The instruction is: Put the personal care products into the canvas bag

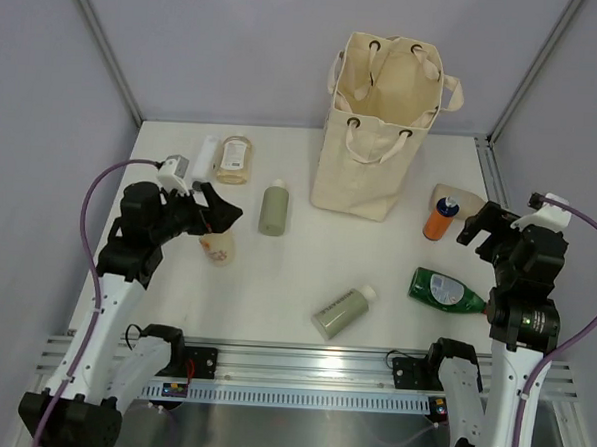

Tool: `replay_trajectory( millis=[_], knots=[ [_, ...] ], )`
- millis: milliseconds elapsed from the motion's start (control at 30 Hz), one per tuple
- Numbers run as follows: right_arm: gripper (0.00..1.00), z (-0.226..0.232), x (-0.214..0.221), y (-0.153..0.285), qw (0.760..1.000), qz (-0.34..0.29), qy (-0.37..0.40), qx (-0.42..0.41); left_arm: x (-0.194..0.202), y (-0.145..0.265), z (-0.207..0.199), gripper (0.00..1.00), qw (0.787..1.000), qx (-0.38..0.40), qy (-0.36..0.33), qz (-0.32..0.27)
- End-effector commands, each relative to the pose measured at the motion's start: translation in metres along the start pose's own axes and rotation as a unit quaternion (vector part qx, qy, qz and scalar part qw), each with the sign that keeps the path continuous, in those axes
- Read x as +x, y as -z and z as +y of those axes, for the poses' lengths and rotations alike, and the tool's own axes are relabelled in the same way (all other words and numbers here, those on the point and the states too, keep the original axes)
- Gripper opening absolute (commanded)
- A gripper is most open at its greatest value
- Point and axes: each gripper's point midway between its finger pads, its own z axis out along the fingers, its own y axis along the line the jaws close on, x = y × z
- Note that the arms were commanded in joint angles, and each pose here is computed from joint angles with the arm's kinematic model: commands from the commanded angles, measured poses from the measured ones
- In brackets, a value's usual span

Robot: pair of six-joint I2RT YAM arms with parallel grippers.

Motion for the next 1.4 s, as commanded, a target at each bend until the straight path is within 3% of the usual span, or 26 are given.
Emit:
replay_trajectory(
  millis=[0,67,133,167,200,400,467,700,933,1167,1367],
  knots=[
    [1.0,0.028,-0.02,0.014,0.995,-0.037,0.032,-0.083,-0.014,-0.001,-0.033,0.98,0.999,0.004,-0.036,0.019],
    [0.99,0.041,-0.016,0.021,0.983,-0.044,0.111,-0.141,-0.01,-0.005,-0.027,0.98,0.997,-0.045,-0.057,0.034],
    [0.99,0.074,0.011,0.041,0.932,-0.035,0.233,-0.277,-0.01,-0.013,-0.036,0.98,0.995,-0.051,-0.068,0.049],
    [1.0,0.093,0.024,0.056,0.895,-0.034,0.267,-0.356,-0.01,-0.015,-0.032,0.98,0.994,-0.066,-0.068,0.053],
    [1.0,0.095,0.031,0.057,0.884,-0.022,0.278,-0.375,-0.01,-0.017,-0.035,0.98,0.994,-0.067,-0.069,0.054],
    [0.99,0.106,0.069,0.026,0.876,0.098,0.198,-0.429,0.007,-0.046,-0.035,0.98,0.99,-0.078,-0.068,0.1],
    [1.0,0.11,0.074,0.022,0.868,0.113,0.182,-0.447,0.017,-0.064,-0.033,0.98,0.987,-0.079,-0.072,0.124],
    [0.99,0.112,0.077,0.016,0.865,0.102,0.158,-0.466,0.051,-0.133,-0.002,0.96,0.968,-0.113,-0.099,0.2],
    [1.0,0.105,0.077,0.01,0.868,0.095,0.129,-0.47,0.062,-0.201,0.041,0.99,0.943,-0.191,-0.128,0.239],
    [1.0,0.105,0.073,0.013,0.868,0.087,0.125,-0.472,0.09,-0.23,0.079,0.98,0.915,-0.247,-0.142,0.287],
    [1.0,0.104,0.069,0.017,0.869,0.079,0.119,-0.475,0.112,-0.241,0.088,0.9,0.913,-0.245,-0.126,0.301]
  ],
)
